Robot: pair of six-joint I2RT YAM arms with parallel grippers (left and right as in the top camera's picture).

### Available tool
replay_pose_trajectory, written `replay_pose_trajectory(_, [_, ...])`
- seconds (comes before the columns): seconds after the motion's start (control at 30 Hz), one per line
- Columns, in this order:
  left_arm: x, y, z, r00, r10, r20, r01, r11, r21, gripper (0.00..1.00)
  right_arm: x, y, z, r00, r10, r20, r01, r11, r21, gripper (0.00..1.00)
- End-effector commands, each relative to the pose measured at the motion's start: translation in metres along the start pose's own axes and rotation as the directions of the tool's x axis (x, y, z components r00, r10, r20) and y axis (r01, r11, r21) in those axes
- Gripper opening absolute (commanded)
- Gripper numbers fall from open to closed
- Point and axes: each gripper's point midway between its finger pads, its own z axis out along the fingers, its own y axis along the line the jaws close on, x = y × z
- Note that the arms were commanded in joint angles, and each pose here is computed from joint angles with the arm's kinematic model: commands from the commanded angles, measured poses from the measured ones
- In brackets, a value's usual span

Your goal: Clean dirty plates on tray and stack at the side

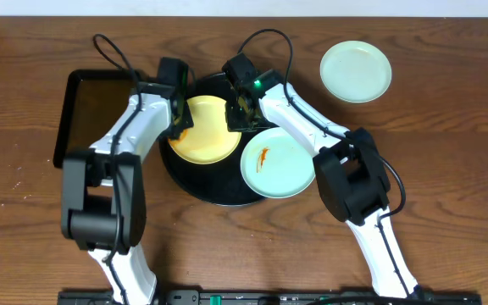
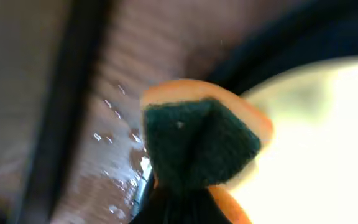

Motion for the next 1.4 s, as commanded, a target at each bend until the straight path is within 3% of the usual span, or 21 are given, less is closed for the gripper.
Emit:
replay_pose_trajectory(0.0, [-0.014, -0.027, -0.017, 1.0, -0.016, 0.003, 0.015, 0.98, 0.198, 0.08, 0.0, -0.013, 0.003, 1.0, -0.011, 0.01, 0.01, 0.998, 0.065, 0.01])
replay_pose_trajectory(0.17, [0.005, -0.083, -0.012, 0.994, 0.009, -0.11, 0.045, 0.878, 0.476, 0.07, 0.0, -0.013, 0.003, 1.0, -0.011, 0.01, 0.01, 0.998, 0.065, 0.01])
replay_pose_trajectory(0.37, [0.027, -0.098, 0.019, 0.982, 0.041, -0.183, 0.054, 0.873, 0.485, 0.07, 0.001, -0.013, 0.003, 1.0, -0.011, 0.007, 0.01, 0.998, 0.066, 0.01])
replay_pose_trajectory(0.5, [0.021, -0.062, 0.043, 0.99, 0.003, -0.143, 0.039, 0.956, 0.292, 0.07, 0.002, -0.013, 0.003, 1.0, -0.011, 0.003, 0.01, 0.998, 0.069, 0.01])
replay_pose_trajectory(0.6, [0.005, -0.004, 0.052, 0.998, -0.027, -0.049, 0.028, 1.0, 0.004, 0.07, 0.003, -0.014, 0.003, 1.0, -0.01, 0.0, 0.01, 0.997, 0.071, 0.01])
replay_pose_trajectory(0.77, [-0.03, 0.063, 0.019, 0.992, 0.048, 0.117, -0.005, 0.939, -0.344, 0.08, 0.002, -0.015, 0.003, 1.0, -0.01, 0.005, 0.01, 0.997, 0.078, 0.01])
replay_pose_trajectory(0.83, [-0.038, 0.069, 0.006, 0.987, 0.045, 0.157, 0.016, 0.93, -0.368, 0.07, -0.001, -0.019, 0.002, 1.0, -0.017, 0.018, 0.015, 0.995, 0.102, 0.01])
replay_pose_trajectory(1.2, [-0.083, 0.089, -0.118, 0.897, -0.076, 0.435, 0.19, 0.955, -0.226, 0.07, -0.026, -0.006, -0.021, 0.991, -0.101, 0.09, 0.093, 0.992, 0.09, 0.01])
replay_pose_trajectory(1.33, [-0.087, 0.103, -0.129, 0.889, -0.153, 0.432, 0.223, 0.968, -0.118, 0.07, -0.049, 0.01, -0.059, 0.971, -0.169, 0.17, 0.158, 0.984, 0.081, 0.01])
replay_pose_trajectory(1.37, [-0.086, 0.109, -0.12, 0.901, -0.201, 0.384, 0.234, 0.971, -0.04, 0.07, -0.062, 0.017, -0.083, 0.95, -0.222, 0.22, 0.206, 0.974, 0.093, 0.01])
